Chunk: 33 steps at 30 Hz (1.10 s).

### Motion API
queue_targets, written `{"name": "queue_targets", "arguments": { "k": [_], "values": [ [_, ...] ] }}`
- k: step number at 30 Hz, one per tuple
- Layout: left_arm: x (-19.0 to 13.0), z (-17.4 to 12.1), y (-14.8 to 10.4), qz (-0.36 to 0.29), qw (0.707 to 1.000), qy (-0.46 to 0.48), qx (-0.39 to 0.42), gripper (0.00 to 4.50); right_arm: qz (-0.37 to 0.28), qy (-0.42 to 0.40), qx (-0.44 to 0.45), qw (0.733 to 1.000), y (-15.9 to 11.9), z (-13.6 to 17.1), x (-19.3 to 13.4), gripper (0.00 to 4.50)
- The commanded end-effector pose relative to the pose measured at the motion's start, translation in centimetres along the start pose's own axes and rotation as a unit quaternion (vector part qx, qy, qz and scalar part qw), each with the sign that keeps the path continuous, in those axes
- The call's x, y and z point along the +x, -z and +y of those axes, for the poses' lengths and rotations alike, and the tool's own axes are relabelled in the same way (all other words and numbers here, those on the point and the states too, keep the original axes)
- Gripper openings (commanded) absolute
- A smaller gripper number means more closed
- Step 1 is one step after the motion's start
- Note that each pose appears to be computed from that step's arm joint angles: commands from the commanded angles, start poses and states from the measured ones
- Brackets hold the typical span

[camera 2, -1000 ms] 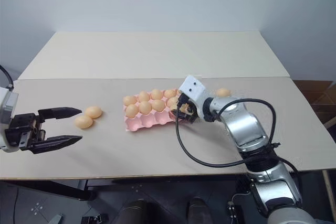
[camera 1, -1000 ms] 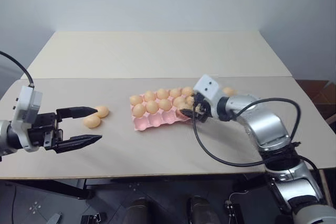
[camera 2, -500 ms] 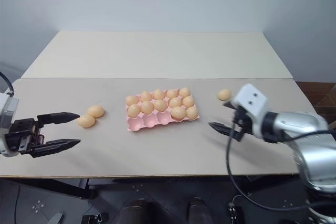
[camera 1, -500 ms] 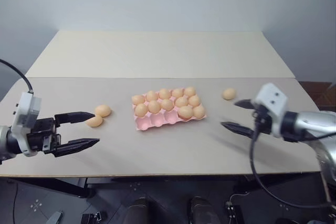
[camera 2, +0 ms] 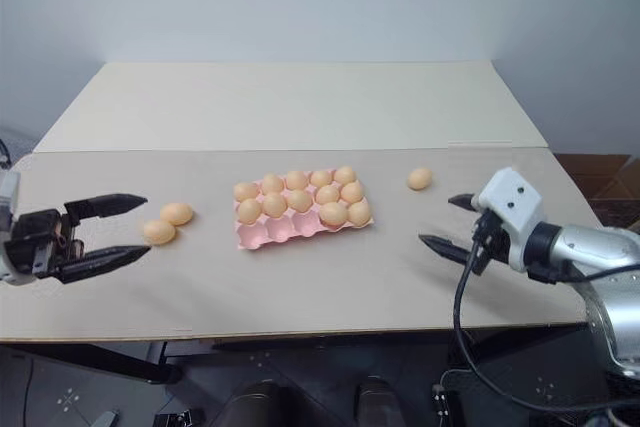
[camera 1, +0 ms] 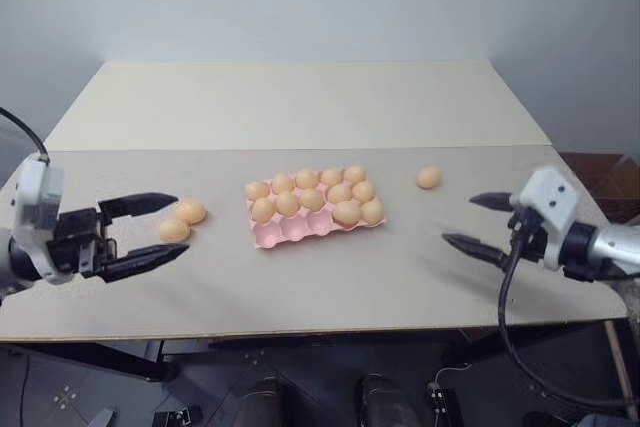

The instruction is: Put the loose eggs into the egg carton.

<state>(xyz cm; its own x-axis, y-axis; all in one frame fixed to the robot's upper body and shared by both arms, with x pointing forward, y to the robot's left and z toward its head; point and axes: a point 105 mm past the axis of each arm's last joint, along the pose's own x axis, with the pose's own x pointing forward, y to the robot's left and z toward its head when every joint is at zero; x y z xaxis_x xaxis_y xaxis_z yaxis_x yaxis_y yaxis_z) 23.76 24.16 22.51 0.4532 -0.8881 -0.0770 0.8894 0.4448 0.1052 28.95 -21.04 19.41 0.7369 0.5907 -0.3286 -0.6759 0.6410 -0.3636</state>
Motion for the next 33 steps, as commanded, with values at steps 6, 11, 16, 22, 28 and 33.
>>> {"name": "queue_targets", "arguments": {
  "k": [6, 11, 16, 22, 28, 33],
  "values": [
    [1.0, 0.8, -2.2, -0.041, 0.999, -0.003, 0.031, 4.50, 0.049, 0.113, 0.024, 0.992, 1.5, -6.4, 7.7, 4.48],
    [1.2, 0.5, -2.0, -0.038, 0.999, 0.001, 0.029, 4.50, 0.089, 0.151, 0.033, 0.984, 3.3, -9.0, 11.5, 4.48],
    [0.8, 0.1, -2.0, -0.034, 0.999, -0.003, 0.029, 4.50, 0.100, 0.156, 0.046, 0.982, 3.8, -9.7, 13.4, 4.48],
    [0.2, -0.2, -1.9, -0.029, 0.999, -0.015, 0.030, 4.50, 0.118, 0.168, 0.057, 0.977, 5.0, -9.9, 13.8, 4.31],
    [-0.1, -0.3, -2.1, -0.028, 0.999, -0.023, 0.031, 4.50, 0.080, 0.178, 0.070, 0.978, 3.7, -10.5, 13.6, 2.90],
    [-0.2, -0.3, -2.1, -0.025, 0.999, -0.022, 0.030, 4.50, 0.021, 0.141, 0.037, 0.989, 0.3, -9.7, 13.0, 2.90]
  ]
}}
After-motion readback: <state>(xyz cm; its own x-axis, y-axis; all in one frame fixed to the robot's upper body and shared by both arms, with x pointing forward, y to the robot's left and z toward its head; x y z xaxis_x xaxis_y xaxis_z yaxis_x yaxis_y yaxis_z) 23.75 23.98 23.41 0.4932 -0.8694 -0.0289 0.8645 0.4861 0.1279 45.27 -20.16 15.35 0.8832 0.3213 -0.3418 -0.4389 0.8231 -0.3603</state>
